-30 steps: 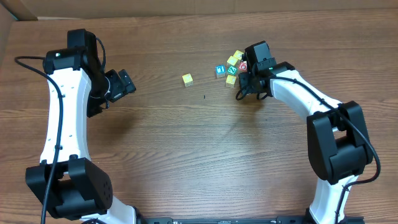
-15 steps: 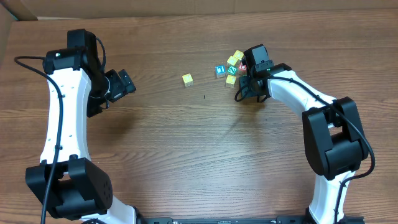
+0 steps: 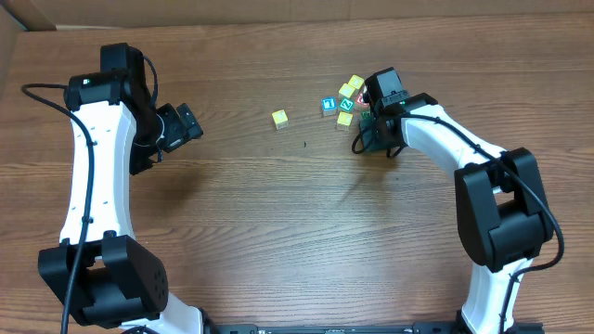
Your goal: Flip 4 blocks
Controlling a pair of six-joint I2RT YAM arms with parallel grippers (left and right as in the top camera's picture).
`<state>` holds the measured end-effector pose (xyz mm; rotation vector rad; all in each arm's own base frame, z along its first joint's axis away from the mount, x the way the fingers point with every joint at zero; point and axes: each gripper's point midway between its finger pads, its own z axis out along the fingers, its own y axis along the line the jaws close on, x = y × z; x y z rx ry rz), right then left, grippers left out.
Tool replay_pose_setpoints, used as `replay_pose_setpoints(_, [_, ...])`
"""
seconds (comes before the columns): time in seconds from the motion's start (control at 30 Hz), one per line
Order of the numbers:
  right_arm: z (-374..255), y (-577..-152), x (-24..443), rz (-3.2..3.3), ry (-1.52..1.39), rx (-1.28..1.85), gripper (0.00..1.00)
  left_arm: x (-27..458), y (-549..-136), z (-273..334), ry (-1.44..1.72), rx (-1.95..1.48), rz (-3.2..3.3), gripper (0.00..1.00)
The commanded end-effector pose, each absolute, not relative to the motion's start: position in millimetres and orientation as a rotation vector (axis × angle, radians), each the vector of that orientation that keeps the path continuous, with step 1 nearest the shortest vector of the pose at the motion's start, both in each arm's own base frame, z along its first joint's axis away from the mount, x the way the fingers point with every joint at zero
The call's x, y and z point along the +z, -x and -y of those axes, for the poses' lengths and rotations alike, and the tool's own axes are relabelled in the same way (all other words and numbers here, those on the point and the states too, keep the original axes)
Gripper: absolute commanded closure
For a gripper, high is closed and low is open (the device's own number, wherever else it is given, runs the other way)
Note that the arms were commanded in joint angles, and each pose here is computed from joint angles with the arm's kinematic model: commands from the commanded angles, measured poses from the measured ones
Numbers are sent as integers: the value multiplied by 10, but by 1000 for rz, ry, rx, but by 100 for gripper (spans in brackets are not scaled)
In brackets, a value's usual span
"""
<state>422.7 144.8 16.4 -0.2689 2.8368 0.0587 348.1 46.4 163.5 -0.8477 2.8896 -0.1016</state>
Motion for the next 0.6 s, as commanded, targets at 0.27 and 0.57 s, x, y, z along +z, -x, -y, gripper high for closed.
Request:
replay_pose_setpoints(0.27, [-1668,-3508,868,-2974,234,400,79,1673,-3516,-479,861,-91,-2872,0])
replay_pose_setpoints(0.57, [-1517,-2972,847,-3225,-72,325,80,1673,-3516,-479,861,-91,-2872,0])
